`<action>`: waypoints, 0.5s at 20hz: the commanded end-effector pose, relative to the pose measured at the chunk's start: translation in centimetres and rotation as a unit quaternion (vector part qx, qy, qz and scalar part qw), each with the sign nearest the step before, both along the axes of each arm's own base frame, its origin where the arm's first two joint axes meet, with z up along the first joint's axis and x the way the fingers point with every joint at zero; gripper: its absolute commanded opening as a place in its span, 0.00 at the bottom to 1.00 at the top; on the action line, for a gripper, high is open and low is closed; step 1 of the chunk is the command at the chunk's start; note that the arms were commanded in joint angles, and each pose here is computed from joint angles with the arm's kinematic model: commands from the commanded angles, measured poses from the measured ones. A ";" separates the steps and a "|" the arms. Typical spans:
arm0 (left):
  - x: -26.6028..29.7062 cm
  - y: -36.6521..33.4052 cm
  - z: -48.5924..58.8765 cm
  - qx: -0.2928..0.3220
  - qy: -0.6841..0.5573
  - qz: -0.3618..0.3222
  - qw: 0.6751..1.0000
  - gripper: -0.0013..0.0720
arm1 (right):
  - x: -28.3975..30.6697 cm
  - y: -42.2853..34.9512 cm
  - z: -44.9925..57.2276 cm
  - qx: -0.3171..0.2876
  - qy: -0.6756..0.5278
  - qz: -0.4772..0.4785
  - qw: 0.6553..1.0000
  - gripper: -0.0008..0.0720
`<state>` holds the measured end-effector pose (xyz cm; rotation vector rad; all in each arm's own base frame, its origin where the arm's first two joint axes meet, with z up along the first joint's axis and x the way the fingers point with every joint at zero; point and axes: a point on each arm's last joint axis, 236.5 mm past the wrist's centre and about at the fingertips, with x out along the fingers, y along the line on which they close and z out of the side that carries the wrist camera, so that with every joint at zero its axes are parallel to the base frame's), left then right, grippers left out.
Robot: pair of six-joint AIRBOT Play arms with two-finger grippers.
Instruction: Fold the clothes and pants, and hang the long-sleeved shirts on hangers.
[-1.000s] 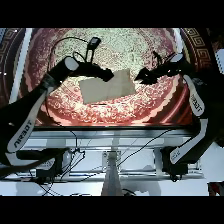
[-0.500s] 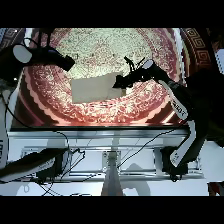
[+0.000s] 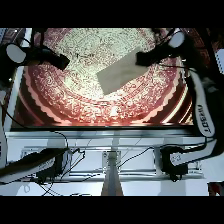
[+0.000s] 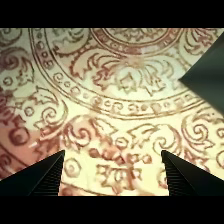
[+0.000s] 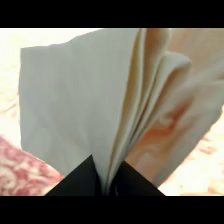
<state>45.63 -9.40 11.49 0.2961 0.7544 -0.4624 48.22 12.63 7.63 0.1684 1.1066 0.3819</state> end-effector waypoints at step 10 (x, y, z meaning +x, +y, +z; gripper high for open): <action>0.0 0.1 0.0 0.001 0.000 0.001 1.000 0.98 | -23.5 -37.8 18.0 -0.172 -0.037 -0.530 0.829 0.03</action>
